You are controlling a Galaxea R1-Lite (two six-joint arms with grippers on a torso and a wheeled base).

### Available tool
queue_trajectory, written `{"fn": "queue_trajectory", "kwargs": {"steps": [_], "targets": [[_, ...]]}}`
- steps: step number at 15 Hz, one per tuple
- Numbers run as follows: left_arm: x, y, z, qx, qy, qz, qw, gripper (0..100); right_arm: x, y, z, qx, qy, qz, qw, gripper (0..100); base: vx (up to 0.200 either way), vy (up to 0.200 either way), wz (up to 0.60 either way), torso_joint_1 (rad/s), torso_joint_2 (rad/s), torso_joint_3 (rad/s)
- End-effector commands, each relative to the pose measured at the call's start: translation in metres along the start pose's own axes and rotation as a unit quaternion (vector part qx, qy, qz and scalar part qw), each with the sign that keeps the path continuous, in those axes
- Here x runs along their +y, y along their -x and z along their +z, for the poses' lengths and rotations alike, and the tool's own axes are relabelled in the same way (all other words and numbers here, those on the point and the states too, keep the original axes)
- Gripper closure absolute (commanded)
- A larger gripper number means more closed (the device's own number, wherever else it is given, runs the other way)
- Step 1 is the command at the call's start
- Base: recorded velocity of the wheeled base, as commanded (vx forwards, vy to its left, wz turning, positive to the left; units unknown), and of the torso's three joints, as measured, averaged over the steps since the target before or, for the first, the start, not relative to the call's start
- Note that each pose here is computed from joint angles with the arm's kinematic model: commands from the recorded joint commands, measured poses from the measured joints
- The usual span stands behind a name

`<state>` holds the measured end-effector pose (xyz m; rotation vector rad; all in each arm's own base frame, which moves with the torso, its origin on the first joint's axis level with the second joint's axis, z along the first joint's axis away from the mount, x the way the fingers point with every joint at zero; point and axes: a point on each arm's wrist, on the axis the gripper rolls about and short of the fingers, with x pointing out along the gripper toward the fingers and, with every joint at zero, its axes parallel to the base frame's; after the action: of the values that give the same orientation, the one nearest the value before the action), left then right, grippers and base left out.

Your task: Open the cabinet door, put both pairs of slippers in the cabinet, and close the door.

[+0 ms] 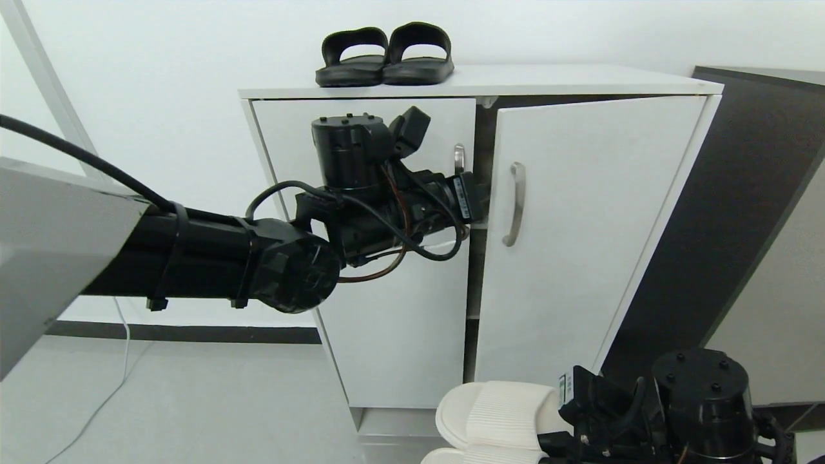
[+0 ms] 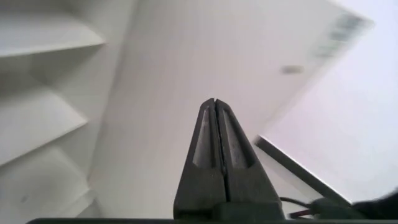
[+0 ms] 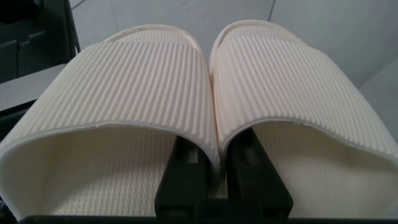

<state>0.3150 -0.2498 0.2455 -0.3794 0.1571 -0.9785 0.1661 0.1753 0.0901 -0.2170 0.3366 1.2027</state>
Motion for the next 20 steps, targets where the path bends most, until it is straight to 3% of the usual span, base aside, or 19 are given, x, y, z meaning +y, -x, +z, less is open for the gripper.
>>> {"fn": "queue_trajectory", "kwargs": {"steps": [1, 2, 3, 4, 11, 14, 17, 18, 20], "targets": [[-0.023, 0.000, -0.008, 0.008, -0.006, -0.028, 0.9996, 100, 0.002, 0.000, -0.002, 0.004, 0.000, 0.004, 1.000, 100, -0.200, 0.000, 0.00, 0.002, 0.00, -0.002], [-0.024, 0.000, -0.008, 0.008, -0.006, -0.030, 0.9995, 100, 0.002, -0.001, -0.002, 0.004, 0.000, 0.005, 1.000, 100, -0.200, 0.000, 0.00, 0.002, 0.00, 0.002], [-0.042, -0.002, -0.015, 0.005, -0.009, -0.058, 0.9982, 100, 0.004, 0.000, -0.002, 0.004, 0.002, 0.007, 1.000, 100, -0.200, 0.000, 0.00, 0.002, 0.00, 0.002], [-0.045, -0.004, -0.018, 0.002, -0.010, -0.066, 0.9978, 100, 0.005, 0.000, -0.003, 0.006, 0.001, 0.008, 1.000, 100, -0.200, 0.000, 0.00, 0.002, 0.00, 0.002], [-0.036, -0.004, -0.021, -0.002, -0.009, -0.057, 0.9983, 100, 0.007, 0.000, -0.003, 0.006, 0.003, 0.012, 1.000, 100, 0.000, 0.000, 0.00, 0.000, 0.00, 0.000], [-0.027, 0.013, -0.012, -0.010, -0.012, -0.036, 0.9993, 100, 0.006, 0.000, -0.003, 0.006, 0.002, 0.008, 1.000, 100, 0.000, 0.000, 0.00, 0.000, 0.00, 0.000], [-0.023, 0.086, 0.014, -0.042, -0.018, 0.019, 0.9988, 100, -0.013, 0.000, 0.006, -0.010, -0.010, -0.060, 0.998, 100, 0.000, 0.000, 0.00, 0.000, 0.00, 0.000], [-0.026, 0.116, 0.020, -0.053, -0.021, 0.035, 0.9977, 100, -0.017, -0.003, 0.009, -0.010, -0.028, -0.100, 0.995, 100, 0.000, 0.000, 0.00, 0.000, 0.00, 0.000], [-0.041, 0.203, 0.021, -0.073, -0.043, 0.097, 0.9916, 100, -0.034, -0.020, 0.021, -0.027, -0.090, -0.236, 0.967, 100, 0.000, 0.000, 0.00, 0.000, 0.00, 0.000]]}}
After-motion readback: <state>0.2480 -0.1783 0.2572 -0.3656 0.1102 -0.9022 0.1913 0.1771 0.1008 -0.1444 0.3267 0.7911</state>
